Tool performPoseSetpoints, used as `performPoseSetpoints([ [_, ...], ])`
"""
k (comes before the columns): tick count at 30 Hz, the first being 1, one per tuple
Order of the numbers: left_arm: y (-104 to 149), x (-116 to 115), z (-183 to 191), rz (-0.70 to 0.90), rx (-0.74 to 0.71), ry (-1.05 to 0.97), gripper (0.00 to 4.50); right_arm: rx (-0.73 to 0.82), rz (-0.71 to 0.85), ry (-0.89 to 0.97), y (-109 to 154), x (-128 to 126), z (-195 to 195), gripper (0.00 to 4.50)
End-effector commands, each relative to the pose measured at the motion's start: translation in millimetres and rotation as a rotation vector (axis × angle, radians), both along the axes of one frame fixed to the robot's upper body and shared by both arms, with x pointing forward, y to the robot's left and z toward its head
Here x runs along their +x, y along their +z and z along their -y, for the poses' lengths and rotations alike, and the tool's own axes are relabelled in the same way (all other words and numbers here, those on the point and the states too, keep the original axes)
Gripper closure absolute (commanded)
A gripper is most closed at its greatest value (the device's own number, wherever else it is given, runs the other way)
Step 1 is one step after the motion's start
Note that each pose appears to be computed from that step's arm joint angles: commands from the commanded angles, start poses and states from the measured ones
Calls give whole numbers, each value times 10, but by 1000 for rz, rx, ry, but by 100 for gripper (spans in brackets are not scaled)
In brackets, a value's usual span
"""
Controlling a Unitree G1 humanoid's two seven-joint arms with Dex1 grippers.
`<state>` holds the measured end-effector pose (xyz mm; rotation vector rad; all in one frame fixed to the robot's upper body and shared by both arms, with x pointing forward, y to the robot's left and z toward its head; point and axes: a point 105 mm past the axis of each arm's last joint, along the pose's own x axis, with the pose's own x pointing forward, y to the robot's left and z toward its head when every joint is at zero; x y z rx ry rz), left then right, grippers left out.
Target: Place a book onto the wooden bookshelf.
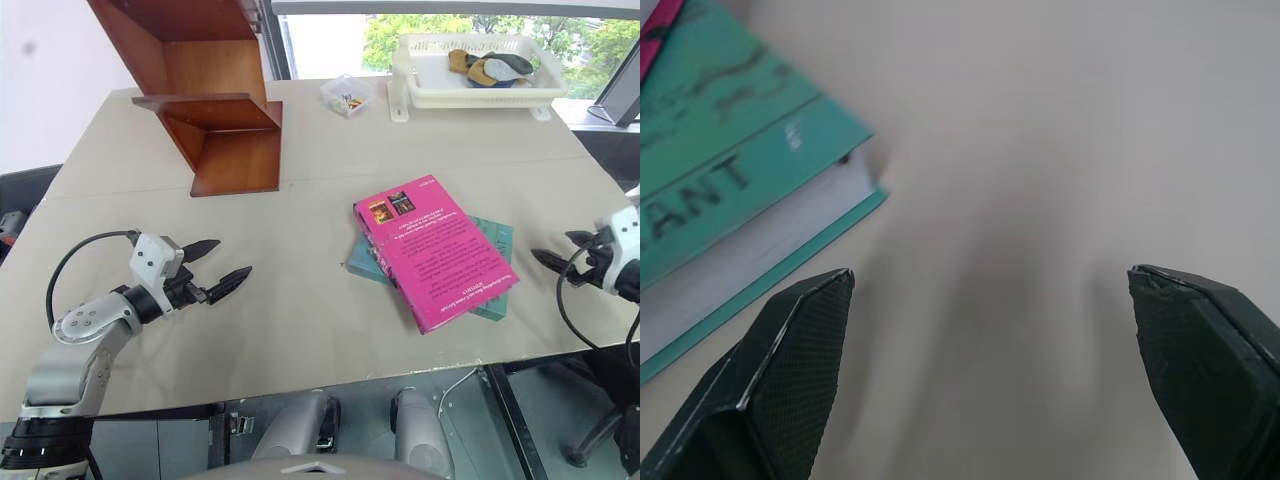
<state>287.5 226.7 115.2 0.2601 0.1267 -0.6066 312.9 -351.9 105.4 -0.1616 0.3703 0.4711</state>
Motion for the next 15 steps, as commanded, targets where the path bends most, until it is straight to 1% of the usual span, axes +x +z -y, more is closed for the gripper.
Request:
performPoseSetpoints([
  [1,150,0,-6,59,10,-8,2,13,-70,81,32,-116,-112,0],
  [5,187,-45,5,73,-4,-35,2,69,-143,178,-15,-237,-328,0],
  [8,259,-180,94,49,-89,-156,2,137,-154,236,-4,-271,-507,0],
  [11,390,-308,155,46,-203,-274,2,179,-158,269,-5,-277,-636,0],
  [15,530,-407,134,56,-253,-348,2,203,-162,293,-34,-266,-746,0],
])
